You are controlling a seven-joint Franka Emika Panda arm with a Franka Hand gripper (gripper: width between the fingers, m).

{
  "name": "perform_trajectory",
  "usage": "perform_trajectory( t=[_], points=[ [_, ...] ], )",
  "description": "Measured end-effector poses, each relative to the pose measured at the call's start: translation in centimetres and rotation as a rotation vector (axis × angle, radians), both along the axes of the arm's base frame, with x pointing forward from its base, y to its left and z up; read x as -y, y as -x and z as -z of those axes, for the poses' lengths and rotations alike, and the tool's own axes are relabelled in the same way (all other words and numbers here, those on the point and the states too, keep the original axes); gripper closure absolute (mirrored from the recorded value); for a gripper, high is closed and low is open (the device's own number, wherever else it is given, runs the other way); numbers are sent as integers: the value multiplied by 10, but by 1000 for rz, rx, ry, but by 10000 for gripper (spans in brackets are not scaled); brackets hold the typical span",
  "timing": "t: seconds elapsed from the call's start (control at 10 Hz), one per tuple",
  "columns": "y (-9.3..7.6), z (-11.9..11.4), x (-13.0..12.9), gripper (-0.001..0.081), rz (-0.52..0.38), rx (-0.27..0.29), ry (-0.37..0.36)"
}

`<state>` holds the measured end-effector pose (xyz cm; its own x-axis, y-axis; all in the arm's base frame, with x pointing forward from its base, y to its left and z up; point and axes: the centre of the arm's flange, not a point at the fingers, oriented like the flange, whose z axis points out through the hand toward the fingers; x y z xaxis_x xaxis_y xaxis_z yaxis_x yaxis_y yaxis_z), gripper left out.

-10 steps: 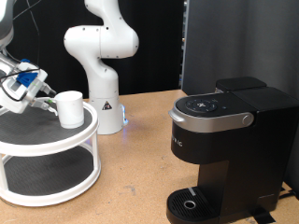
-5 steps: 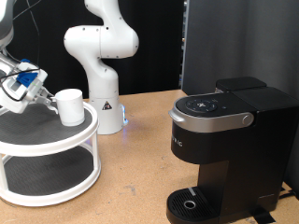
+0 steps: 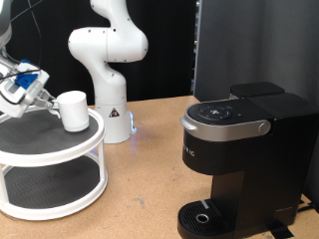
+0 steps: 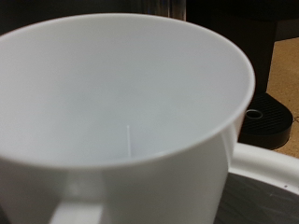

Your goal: Make a cup of coffee with the keurig machine

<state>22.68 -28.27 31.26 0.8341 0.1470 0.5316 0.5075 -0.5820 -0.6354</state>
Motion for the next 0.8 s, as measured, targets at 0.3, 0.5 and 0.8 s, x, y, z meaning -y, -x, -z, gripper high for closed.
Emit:
perform_trajectory(
  t=[0.3, 0.5, 0.8],
  points=[
    [-13, -35, 6, 741, 40, 12, -39],
    [-20, -61, 10, 741, 31, 24, -47],
    [-22, -63, 9, 741, 33, 12, -54]
  ],
)
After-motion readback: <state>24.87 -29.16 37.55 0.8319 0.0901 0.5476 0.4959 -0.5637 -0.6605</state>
